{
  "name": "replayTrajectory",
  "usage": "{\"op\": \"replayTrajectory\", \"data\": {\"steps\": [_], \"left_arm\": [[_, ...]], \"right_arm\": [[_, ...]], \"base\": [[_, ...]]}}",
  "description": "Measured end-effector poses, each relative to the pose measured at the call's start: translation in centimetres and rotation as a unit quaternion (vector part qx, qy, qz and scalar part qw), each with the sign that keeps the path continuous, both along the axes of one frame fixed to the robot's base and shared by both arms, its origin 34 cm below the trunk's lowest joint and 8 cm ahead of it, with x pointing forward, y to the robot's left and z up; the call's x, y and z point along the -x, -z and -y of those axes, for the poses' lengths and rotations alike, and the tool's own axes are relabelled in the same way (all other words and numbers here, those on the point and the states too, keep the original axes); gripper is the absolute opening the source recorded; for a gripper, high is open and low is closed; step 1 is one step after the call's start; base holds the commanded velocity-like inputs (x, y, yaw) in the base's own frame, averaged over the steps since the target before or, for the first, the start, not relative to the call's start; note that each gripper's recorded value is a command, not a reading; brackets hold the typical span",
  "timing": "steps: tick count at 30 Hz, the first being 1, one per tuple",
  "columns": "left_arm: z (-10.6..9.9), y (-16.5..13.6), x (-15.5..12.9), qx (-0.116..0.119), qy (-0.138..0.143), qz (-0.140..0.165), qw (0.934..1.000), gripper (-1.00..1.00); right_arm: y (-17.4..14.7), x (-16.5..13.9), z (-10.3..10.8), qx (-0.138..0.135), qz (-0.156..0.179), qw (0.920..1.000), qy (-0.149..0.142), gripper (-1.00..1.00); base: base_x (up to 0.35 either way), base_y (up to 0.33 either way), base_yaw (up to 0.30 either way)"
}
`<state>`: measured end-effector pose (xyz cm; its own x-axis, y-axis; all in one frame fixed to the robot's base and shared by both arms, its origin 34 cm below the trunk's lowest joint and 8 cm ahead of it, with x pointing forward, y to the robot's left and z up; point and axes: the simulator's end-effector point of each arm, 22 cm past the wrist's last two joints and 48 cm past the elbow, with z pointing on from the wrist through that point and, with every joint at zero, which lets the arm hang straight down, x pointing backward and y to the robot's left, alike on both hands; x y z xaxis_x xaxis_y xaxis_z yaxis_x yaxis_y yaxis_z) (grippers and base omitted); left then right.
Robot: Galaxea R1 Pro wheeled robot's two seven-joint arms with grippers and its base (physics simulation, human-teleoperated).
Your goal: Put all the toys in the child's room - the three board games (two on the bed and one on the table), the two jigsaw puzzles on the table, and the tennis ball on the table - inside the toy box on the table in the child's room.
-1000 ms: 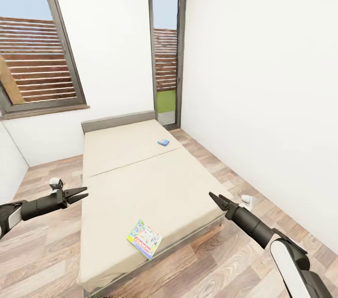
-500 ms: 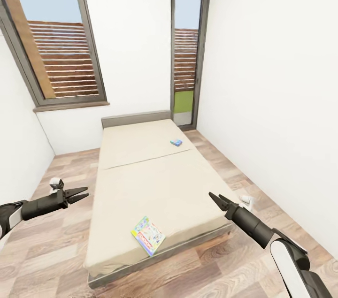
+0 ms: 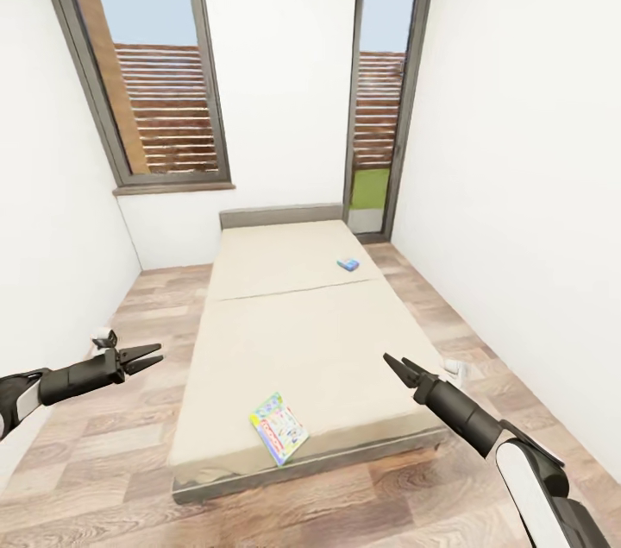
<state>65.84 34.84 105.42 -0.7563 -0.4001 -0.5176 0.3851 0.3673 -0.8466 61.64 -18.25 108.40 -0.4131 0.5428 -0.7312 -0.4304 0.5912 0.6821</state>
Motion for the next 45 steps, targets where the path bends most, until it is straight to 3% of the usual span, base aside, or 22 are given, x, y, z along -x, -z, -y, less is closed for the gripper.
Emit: {"op": "replayTrajectory", "data": {"steps": [23, 45], "left_arm": [[0.0, 0.02, 0.01, 0.0, 0.0, 0.0, 1.0, 1.0], [0.02, 0.03, 0.01, 0.001, 0.0, -0.001, 1.0, 1.0]], "right_arm": [[0.07, -0.03, 0.02, 0.0, -0.001, 1.0, 0.0, 1.0], [0.01, 0.01, -0.06, 0.0, 0.0, 1.0, -0.001, 1.0]], "base": [[0.0, -0.215, 0.278], [0.002, 0.049, 0.028]]}}
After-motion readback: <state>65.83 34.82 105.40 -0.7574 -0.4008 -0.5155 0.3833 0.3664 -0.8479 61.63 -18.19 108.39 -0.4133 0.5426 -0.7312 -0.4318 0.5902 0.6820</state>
